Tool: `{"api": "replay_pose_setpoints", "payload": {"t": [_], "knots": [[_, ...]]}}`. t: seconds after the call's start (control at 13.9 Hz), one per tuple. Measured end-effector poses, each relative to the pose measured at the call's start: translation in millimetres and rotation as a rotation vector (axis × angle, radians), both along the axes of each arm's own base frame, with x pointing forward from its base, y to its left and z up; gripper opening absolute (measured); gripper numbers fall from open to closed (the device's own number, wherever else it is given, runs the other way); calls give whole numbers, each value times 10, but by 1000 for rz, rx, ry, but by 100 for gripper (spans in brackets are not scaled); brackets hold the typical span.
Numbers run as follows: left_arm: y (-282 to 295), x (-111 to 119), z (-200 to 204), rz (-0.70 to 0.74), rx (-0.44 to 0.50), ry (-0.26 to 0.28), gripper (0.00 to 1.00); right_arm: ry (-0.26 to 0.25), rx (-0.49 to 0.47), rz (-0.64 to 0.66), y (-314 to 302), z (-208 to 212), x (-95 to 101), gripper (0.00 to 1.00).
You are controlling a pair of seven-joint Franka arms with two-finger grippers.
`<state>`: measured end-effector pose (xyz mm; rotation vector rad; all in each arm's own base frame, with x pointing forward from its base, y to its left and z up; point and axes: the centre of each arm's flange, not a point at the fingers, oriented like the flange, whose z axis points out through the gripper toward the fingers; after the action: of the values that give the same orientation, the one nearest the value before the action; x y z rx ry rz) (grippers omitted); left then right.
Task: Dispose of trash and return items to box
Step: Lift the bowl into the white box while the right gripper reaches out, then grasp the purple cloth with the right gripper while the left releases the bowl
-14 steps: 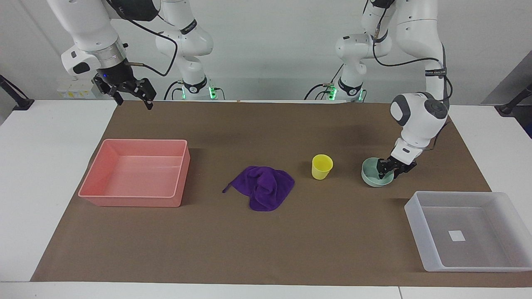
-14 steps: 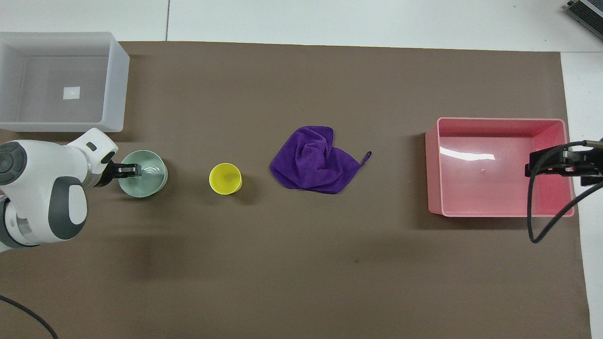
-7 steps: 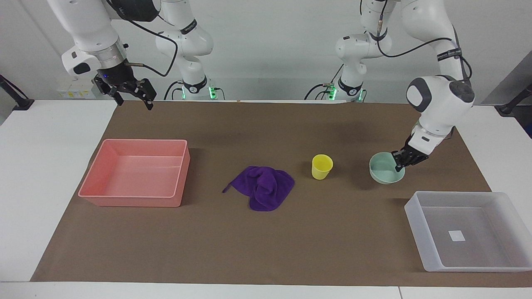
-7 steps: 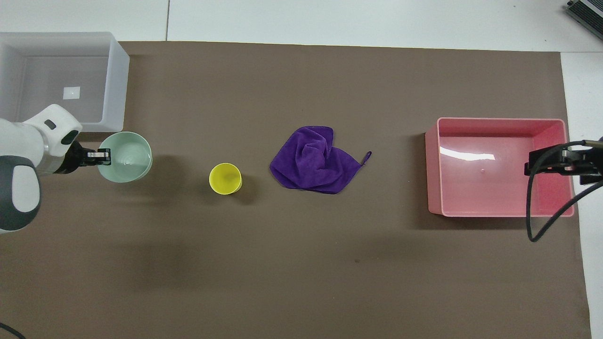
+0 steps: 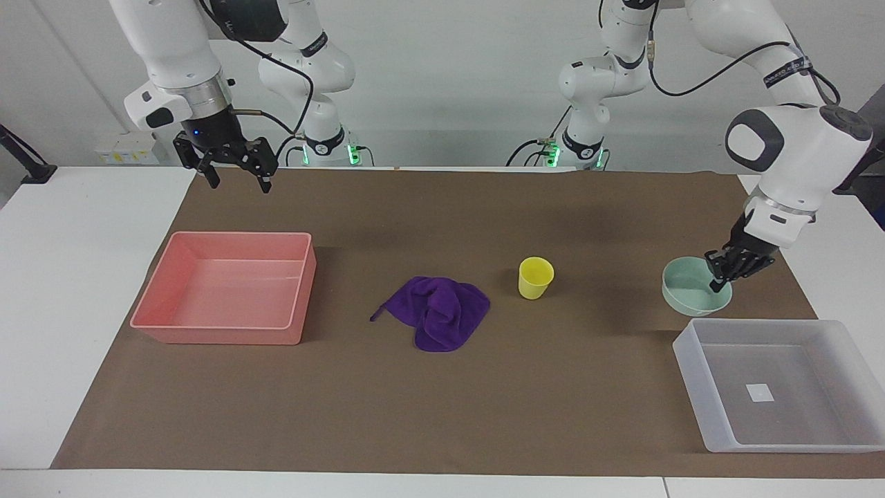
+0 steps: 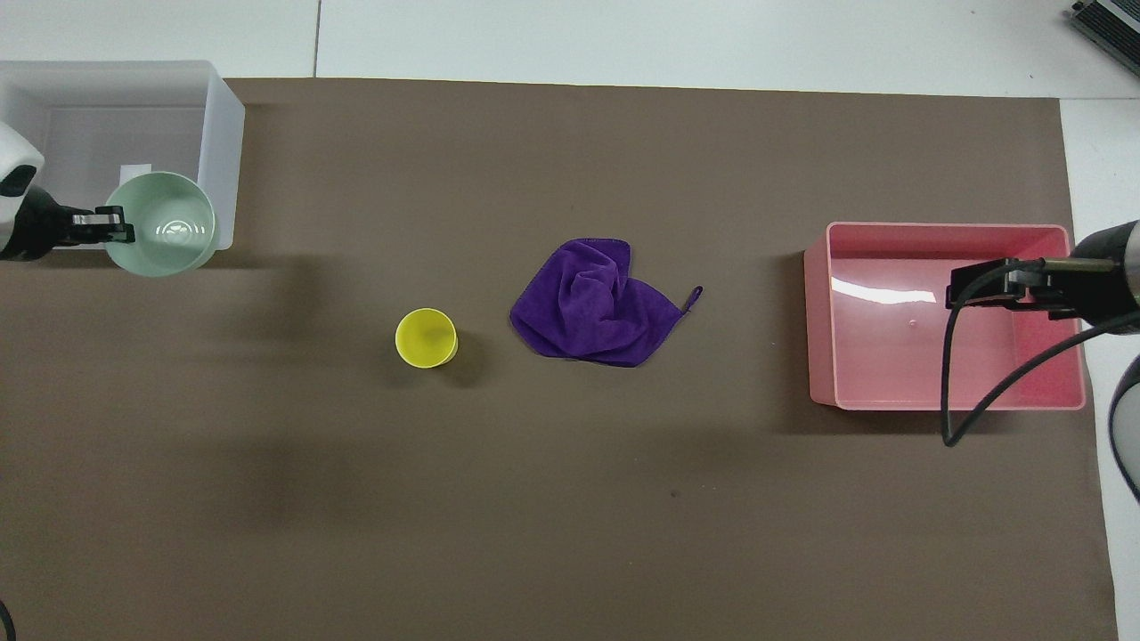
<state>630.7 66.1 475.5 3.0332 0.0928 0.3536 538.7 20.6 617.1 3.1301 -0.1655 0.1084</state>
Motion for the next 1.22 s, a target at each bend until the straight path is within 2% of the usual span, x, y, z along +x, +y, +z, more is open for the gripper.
{"api": "replay_pose_setpoints", "payload": {"t": [0.22,0.36,0.65,0.86,1.22], "knots": [[306,416,-24,26,2,-7,3,-49,9,14,376,-183,167,100],[535,724,-137,41,6,-15,3,-66,17,15,698,-455,337,100],[877,1162,-758,68,11,-2,3,-95,38,-16,1281,-1055,632,100],[939,1284,-1058,68,31,-10,3,-113,55,-33,1649,-1397,733,100],[1077,1260,-1348,85,26,20,3,-124,76,-25,2237,-1881,744,100]]}}
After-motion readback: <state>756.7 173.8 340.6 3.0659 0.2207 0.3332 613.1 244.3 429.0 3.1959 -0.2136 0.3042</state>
